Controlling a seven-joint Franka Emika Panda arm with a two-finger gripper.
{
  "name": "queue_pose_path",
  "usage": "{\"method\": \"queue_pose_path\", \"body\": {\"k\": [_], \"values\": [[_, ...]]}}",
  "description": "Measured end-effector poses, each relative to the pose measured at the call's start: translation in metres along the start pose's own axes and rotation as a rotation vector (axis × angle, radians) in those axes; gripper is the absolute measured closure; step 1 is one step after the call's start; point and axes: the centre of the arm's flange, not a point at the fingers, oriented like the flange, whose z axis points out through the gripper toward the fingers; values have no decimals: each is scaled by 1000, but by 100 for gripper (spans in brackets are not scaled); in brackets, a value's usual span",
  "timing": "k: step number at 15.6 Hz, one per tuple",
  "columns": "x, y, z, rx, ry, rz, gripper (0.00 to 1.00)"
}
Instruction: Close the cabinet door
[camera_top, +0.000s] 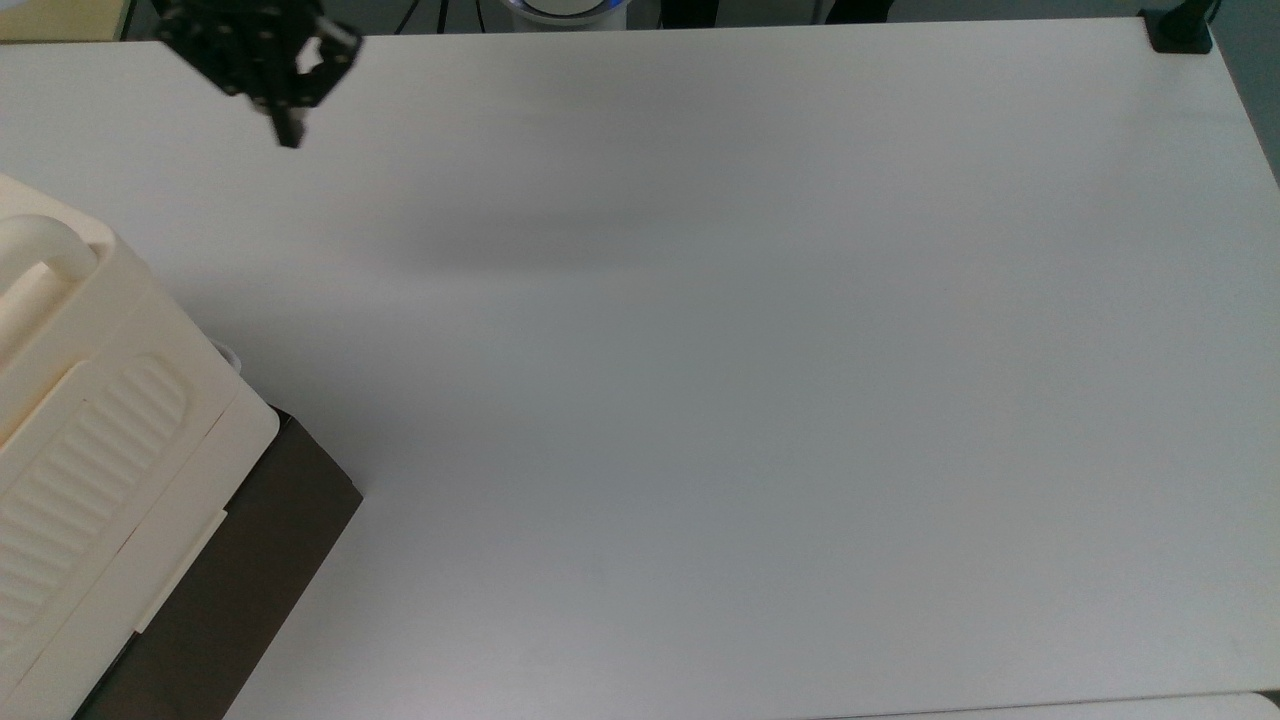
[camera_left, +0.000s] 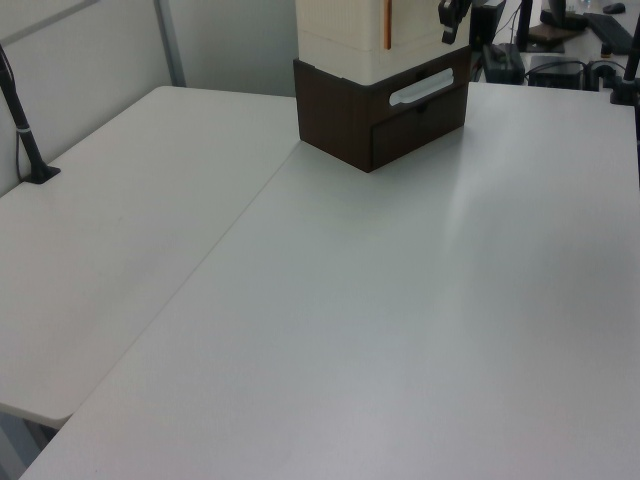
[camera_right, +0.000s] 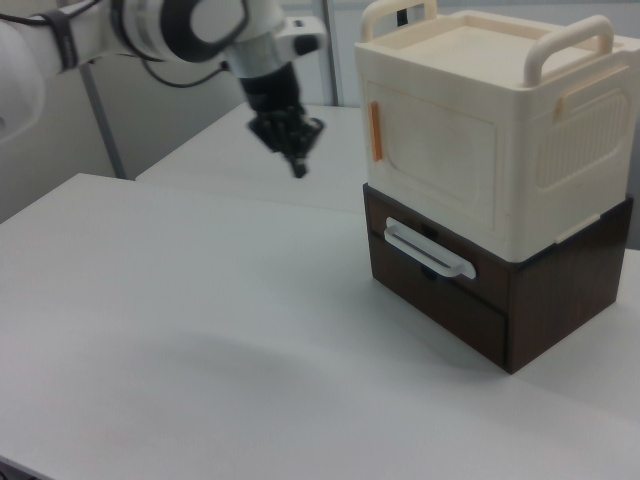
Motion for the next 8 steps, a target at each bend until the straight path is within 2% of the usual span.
{"method": "queue_pose_path", "body": {"k": [2,5,8], "values": [[-6,-36,-2,14,-51,-47,99],[-15,-81,-8,24,-97,-56,99],[-21,-104,-5,28,-133,-77,99]]}}
